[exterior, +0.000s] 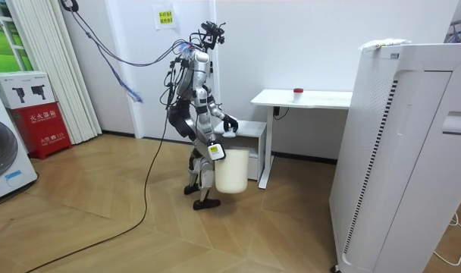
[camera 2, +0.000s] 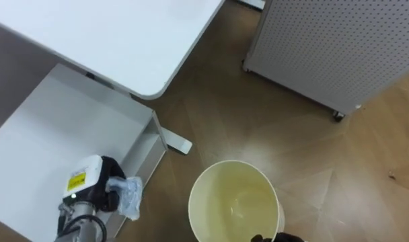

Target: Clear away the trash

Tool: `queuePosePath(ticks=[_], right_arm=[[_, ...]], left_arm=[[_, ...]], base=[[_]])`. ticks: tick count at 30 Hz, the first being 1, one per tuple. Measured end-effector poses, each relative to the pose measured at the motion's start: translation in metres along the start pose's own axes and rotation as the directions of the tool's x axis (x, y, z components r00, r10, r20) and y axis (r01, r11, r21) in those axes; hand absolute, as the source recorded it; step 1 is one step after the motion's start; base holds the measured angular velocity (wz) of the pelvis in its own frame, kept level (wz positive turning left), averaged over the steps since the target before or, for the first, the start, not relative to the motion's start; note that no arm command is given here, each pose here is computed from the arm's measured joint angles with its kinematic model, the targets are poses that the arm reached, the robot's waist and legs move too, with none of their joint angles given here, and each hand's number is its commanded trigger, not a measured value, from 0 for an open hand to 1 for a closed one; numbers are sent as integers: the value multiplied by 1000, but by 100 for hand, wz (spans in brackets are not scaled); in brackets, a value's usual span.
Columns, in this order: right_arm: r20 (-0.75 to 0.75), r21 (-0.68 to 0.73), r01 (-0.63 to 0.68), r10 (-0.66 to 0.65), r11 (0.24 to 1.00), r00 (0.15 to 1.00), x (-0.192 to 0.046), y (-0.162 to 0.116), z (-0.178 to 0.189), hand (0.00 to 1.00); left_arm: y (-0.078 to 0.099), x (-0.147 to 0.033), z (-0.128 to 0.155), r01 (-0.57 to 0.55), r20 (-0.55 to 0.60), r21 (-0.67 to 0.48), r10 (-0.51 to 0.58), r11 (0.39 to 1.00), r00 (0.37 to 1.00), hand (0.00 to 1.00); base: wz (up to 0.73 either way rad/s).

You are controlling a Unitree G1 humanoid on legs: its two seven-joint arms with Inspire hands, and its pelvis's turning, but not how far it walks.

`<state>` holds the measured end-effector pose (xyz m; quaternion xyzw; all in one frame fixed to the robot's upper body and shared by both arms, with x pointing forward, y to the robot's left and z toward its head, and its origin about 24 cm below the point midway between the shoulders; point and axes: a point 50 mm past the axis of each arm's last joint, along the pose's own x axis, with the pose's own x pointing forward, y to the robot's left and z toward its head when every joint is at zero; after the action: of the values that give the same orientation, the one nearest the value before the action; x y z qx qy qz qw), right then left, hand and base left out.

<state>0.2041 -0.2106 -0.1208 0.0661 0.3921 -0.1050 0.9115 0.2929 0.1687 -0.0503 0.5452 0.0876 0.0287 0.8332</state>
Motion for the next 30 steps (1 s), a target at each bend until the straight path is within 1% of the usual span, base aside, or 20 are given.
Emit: queuePosePath(ticks=[2,3,5,10,14,18,19,21,23,27,30], right_arm=[[3,11,-5,5,1000,1000,0,5,-3,100],[4,13,-5,5,1000,1000,-1,5,-4,100],[2,18,-3,3,1000,1000,-1,7,-7,100],[-16,5,-27,27,1000,999,-1,14,-13,100],[-23,-16,-79,78,997,997,-1,19,-13,100],[-32,-23,-112,112,993,993,-1,23,-14,100],[-34,-28,-123,122,992,992,-1,24,-15,100],[-39,-33,-132,131,991,991,-2,24,-16,100],[-45,-32,-148,147,988,988,-2,25,-17,100],[-57,-32,-160,158,987,986,-3,23,-20,100],[-60,-29,-166,164,986,985,-3,25,-20,100]], left_arm=[[-13,-8,8,51,22,-35,-51,998,998,100],[-15,-10,10,64,26,-47,-63,997,998,100],[-29,-18,24,131,70,-82,-125,988,990,100],[-49,-36,45,241,161,-103,-223,965,961,100],[-63,-50,66,354,262,-76,-324,932,909,100],[-74,-60,79,448,321,-26,-417,894,850,100],[-76,-63,80,473,332,-8,-443,881,832,78],[-80,-67,80,507,339,13,-481,862,809,0],[-82,-71,83,539,358,15,-508,842,784,0],[-84,-73,82,565,355,23,-535,825,767,0],[-86,-76,84,591,363,48,-566,805,741,0]], base=[[0],[0],[0],[-4],[3],[4],[-3],[0],[8],[0],[0]])
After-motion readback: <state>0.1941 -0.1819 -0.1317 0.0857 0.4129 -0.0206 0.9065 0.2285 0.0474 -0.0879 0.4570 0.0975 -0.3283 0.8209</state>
